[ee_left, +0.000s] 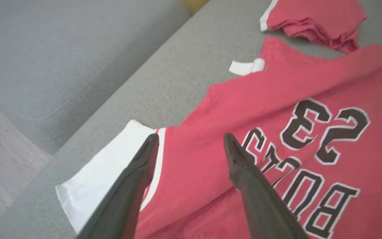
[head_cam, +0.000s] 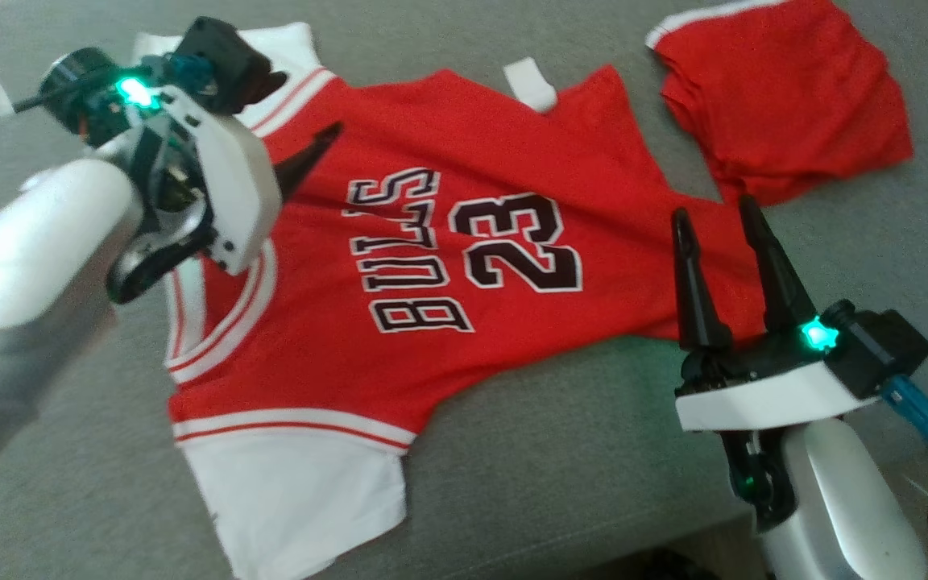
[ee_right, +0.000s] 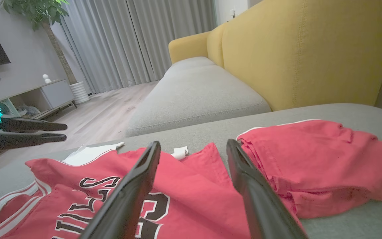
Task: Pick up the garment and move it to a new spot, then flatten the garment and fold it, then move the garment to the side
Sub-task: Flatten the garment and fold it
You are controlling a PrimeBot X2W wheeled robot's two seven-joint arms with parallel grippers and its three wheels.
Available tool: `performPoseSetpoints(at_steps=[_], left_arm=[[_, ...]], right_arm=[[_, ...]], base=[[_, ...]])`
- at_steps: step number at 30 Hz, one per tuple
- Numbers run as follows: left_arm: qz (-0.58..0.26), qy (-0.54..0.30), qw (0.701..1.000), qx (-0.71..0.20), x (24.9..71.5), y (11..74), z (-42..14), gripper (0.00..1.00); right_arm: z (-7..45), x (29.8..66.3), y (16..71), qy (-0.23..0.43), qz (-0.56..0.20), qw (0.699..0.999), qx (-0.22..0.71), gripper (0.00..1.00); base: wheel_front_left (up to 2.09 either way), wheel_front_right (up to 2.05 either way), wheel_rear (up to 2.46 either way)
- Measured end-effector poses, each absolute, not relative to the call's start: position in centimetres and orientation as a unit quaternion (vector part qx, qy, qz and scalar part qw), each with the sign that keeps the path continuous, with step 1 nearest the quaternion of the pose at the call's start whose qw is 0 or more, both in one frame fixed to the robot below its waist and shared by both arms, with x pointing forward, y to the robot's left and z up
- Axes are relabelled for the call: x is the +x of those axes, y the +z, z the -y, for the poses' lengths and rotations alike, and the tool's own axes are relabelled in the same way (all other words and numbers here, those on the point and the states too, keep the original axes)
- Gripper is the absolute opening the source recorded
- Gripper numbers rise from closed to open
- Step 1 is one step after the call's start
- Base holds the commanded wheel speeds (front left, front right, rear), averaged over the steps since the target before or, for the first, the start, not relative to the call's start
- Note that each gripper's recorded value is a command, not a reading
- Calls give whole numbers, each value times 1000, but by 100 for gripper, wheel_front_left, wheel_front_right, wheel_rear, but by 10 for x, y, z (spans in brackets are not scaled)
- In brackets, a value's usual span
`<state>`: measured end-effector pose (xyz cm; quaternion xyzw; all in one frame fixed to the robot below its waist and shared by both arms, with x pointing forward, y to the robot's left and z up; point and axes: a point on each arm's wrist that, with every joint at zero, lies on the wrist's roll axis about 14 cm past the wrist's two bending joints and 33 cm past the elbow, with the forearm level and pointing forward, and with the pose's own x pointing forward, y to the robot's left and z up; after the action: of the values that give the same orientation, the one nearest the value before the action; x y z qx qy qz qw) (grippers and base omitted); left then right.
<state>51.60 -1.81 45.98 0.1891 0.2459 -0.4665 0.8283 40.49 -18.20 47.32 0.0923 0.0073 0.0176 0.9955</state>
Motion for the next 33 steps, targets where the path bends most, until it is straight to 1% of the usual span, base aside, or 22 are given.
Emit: performPoseSetpoints(at_steps=[4, 9, 13, 18, 19, 20, 21, 26, 29, 33], left_arm=[[-288, -469, 809, 206, 530, 425, 20, 100], [-314, -442, 811, 222, 562, 391, 13, 100], [-338, -437, 801, 232, 568, 364, 13, 100], [-352, -437, 798, 221, 576, 358, 20, 100], [-358, -436, 796, 218, 576, 358, 21, 94], [-363, -436, 795, 216, 576, 357, 21, 40], [-365, -437, 794, 214, 575, 357, 21, 0], [-355, -438, 799, 209, 577, 357, 20, 0], [-340, -433, 809, 206, 584, 358, 16, 0], [-322, -404, 831, 208, 603, 358, -3, 0]], right_arm=[[198, 404, 466, -6, -17, 995, 93, 100], [214, 400, 461, -32, -26, 995, 88, 100], [230, 395, 457, -57, -32, 995, 81, 100], [235, 394, 454, -65, -37, 994, 76, 100], [235, 394, 455, -65, -36, 994, 76, 100], [235, 394, 455, -65, -35, 994, 76, 100], [235, 395, 456, -64, -34, 994, 76, 100], [233, 398, 458, -60, -30, 995, 76, 100], [231, 399, 457, -58, -31, 995, 77, 100], [228, 401, 454, -53, -34, 995, 78, 100]], base=[[0, 0, 0], [0, 0, 0], [0, 0, 0], [0, 0, 0], [0, 0, 0], [0, 0, 0], [0, 0, 0], [0, 0, 0], [0, 0, 0], [0, 0, 0]])
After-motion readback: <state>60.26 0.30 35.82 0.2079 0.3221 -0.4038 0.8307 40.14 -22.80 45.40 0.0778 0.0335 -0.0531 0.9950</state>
